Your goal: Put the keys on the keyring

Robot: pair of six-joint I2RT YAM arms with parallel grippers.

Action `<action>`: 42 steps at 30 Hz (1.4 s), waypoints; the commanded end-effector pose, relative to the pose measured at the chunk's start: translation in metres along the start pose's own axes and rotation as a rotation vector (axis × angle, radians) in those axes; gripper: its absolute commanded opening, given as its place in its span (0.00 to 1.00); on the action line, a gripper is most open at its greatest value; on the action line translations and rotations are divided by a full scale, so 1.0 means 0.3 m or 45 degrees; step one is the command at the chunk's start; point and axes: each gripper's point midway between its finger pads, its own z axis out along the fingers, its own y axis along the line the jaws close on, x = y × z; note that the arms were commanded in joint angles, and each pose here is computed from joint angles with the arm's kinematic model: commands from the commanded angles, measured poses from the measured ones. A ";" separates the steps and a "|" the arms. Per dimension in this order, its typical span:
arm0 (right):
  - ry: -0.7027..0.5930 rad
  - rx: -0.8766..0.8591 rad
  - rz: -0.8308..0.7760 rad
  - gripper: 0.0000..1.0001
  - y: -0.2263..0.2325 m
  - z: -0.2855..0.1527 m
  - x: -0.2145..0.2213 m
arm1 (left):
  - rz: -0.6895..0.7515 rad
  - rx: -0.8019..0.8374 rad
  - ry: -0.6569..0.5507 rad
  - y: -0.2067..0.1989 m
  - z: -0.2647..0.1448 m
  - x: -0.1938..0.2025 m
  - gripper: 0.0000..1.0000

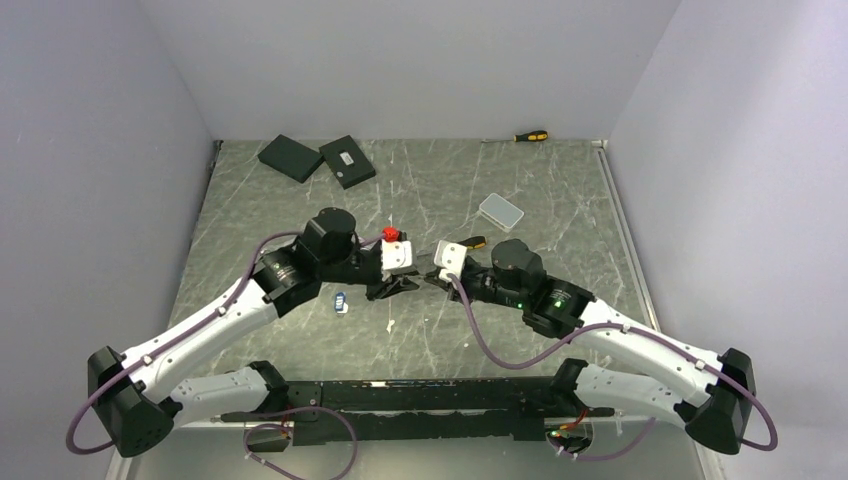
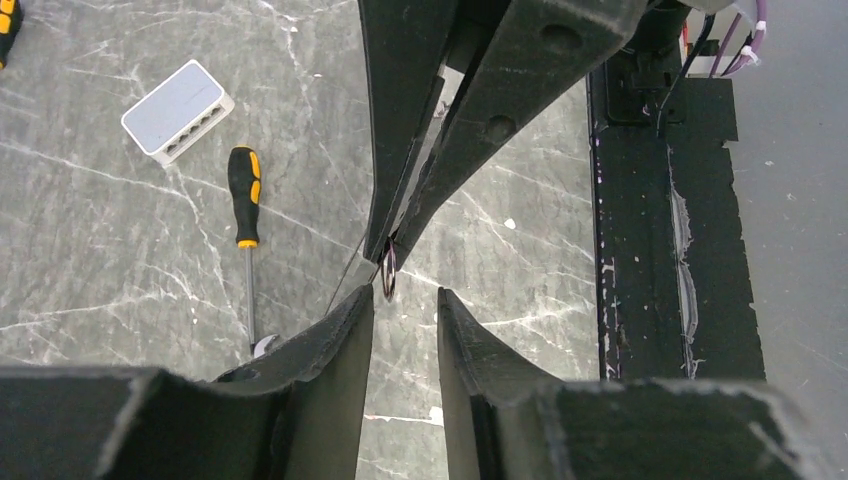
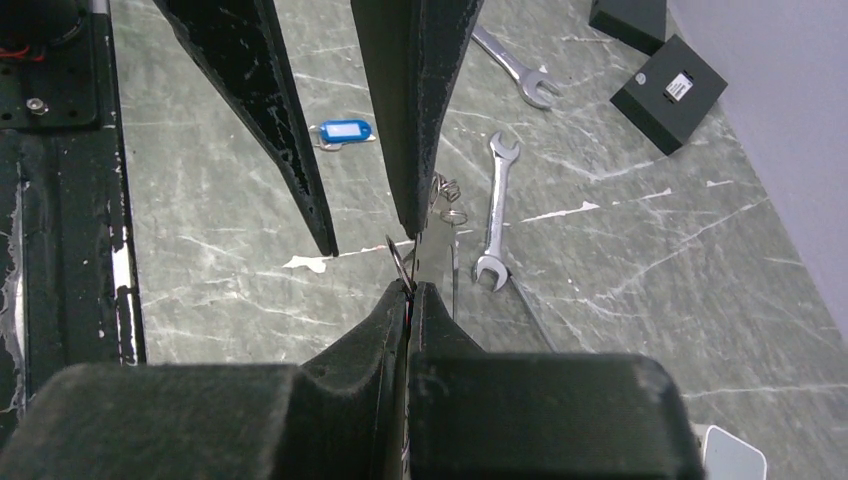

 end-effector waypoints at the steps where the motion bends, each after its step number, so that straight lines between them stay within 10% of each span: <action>1: -0.105 0.054 -0.066 0.00 -0.047 -0.005 -0.118 | 0.079 0.040 -0.084 0.009 0.011 -0.082 0.33; 16: -0.116 0.037 -0.060 0.00 -0.038 0.002 -0.123 | 0.089 0.012 -0.087 0.034 0.043 -0.059 0.05; 30: -0.138 0.031 -0.056 0.00 -0.037 -0.006 -0.146 | 0.093 0.024 -0.072 0.032 0.063 -0.028 0.18; 42: -0.138 0.037 -0.053 0.00 -0.038 -0.011 -0.147 | 0.106 0.003 -0.041 0.033 0.052 -0.012 0.00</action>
